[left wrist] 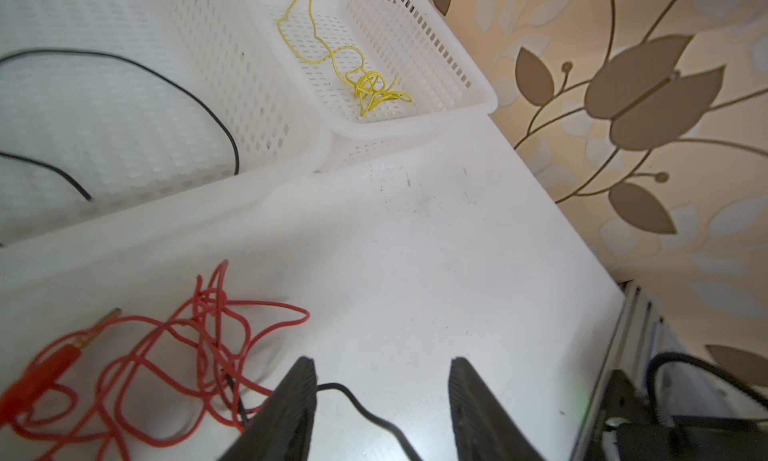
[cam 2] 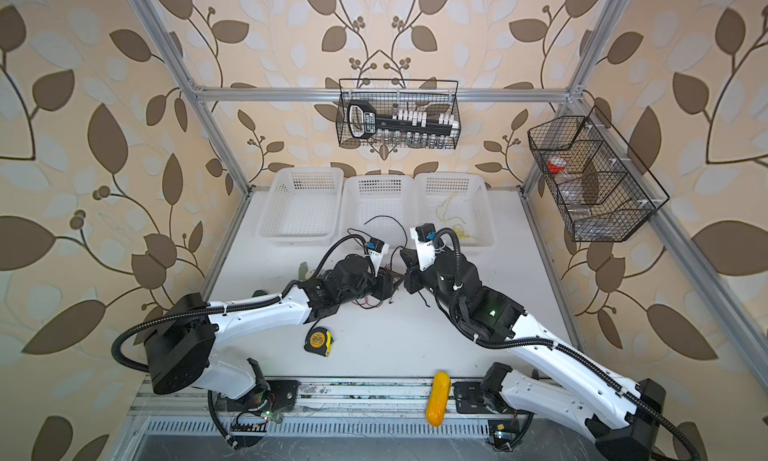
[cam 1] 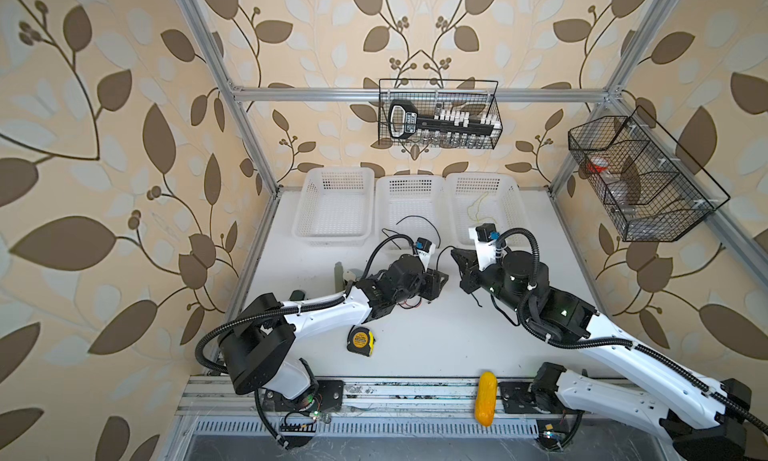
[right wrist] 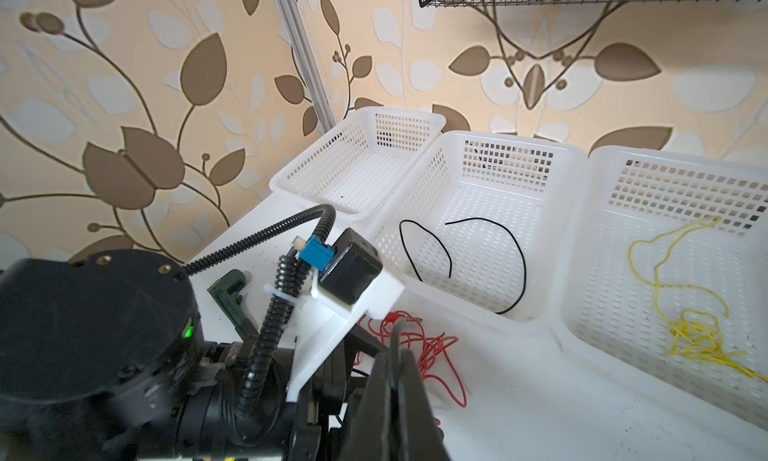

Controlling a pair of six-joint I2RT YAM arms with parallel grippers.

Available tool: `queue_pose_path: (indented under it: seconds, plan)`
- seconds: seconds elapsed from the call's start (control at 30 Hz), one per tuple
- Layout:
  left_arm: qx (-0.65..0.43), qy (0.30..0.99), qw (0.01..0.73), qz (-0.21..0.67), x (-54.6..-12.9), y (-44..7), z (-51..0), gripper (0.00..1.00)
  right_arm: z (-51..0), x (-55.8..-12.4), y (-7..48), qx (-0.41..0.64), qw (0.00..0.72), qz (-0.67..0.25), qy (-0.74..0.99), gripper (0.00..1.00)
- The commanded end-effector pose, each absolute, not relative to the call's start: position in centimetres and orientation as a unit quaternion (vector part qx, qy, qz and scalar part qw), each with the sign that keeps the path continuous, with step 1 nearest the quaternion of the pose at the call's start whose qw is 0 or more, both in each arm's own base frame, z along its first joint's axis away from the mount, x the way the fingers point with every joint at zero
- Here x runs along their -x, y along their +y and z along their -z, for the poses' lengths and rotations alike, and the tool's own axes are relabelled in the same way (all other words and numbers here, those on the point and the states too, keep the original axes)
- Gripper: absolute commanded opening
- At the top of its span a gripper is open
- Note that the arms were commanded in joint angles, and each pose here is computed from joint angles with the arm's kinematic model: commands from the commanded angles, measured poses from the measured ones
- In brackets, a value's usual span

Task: Untangle the cables
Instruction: 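Pull the black wire from the red tangle with the right gripper while left holds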

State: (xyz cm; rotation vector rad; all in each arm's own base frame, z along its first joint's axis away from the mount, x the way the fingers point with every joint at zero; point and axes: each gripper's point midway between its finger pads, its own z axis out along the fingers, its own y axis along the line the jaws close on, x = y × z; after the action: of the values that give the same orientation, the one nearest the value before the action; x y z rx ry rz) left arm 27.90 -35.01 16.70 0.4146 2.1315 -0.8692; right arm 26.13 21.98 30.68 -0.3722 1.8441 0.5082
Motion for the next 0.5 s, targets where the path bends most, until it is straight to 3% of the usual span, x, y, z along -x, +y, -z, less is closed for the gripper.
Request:
queue_pose_path:
  seconds: [0.0, 0.17, 0.47]
  plan:
    - [-0.160, 0.821, 0.413, 0.361, -28.3, -35.7, -19.1, 0.27, -30.9, -26.2, 21.5, 0.149, 0.566, -0.213, 0.782, 0.00]
    - [-0.155, 0.815, 0.429, 0.358, -28.2, -34.9, -21.1, 0.00, -29.2, -26.6, 21.0, 0.139, 0.559, -0.195, 0.794, 0.00]
    - [-0.124, 0.798, 0.462, 0.366, -27.9, -32.8, -26.2, 0.00, -24.7, -27.2, 19.8, 0.114, 0.542, -0.173, 0.814, 0.27]
